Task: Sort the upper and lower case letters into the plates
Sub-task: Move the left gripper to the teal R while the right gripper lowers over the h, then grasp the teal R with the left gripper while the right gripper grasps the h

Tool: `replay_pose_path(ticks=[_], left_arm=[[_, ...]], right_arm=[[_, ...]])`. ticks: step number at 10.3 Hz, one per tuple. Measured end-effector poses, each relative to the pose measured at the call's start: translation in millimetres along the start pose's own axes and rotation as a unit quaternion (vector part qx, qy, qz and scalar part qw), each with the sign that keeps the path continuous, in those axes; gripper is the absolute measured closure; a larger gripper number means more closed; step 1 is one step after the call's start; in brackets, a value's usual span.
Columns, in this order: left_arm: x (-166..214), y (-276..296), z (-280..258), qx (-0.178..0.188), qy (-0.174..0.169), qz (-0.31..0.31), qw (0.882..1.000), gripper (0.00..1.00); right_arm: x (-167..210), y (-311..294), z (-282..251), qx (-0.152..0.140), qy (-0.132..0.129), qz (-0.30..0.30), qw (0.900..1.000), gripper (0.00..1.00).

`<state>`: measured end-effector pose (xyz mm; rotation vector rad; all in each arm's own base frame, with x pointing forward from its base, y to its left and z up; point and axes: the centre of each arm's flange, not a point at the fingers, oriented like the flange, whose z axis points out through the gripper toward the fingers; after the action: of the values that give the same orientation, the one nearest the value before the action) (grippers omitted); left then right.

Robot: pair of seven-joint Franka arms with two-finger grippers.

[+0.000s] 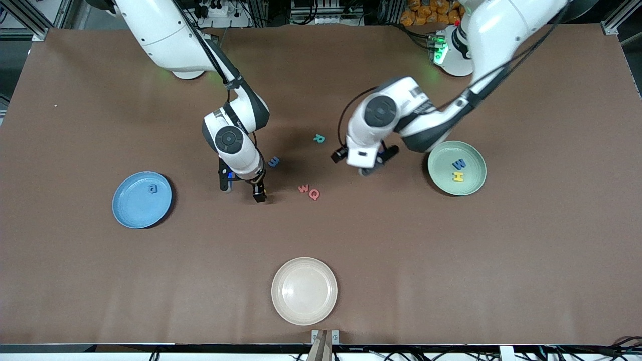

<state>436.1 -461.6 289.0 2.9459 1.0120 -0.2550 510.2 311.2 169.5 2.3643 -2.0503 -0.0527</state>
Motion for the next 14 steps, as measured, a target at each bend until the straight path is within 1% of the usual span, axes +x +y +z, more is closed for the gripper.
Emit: replay_pose_path(ticks=[1, 2, 4, 6, 8, 9, 11, 14], left_arm=[[-26, 3, 15, 0.002, 0.029, -0.011, 1.0, 0.0], [-43, 4, 30, 0.005, 0.05, -0.025, 0.998, 0.0], [-60, 8, 52, 0.005, 0.066, -0.068, 0.995, 0.0], [-74, 21, 61, -0.001, 0.063, -0.11, 0.992, 0.0], [-77, 31, 77, 0.001, 0.059, -0.145, 0.988, 0.0], [-77, 33, 86, 0.003, 0.054, -0.155, 0.986, 0.0], [-77, 37, 93, -0.008, 0.038, -0.177, 0.983, 0.0], [-86, 36, 102, -0.006, 0.034, -0.192, 0.981, 0.0]], right_arm=[[-1, -1, -1, -0.004, 0.002, 0.0, 1.0, 0.0], [-1, 0, -1, -0.005, 0.002, -0.001, 1.0, 0.0], [-2, 0, -1, -0.005, 0.002, -0.002, 1.0, 0.0], [-4, 0, -2, -0.003, 0.002, -0.004, 1.0, 0.0], [-5, -2, -4, 0.0, 0.002, -0.005, 1.0, 0.0], [-4, -3, -4, 0.0, 0.003, -0.006, 1.0, 0.0], [-4, -4, -4, 0.005, 0.001, -0.006, 1.0, 0.0], [-4, -5, -2, 0.014, 0.003, -0.014, 1.0, 0.0]])
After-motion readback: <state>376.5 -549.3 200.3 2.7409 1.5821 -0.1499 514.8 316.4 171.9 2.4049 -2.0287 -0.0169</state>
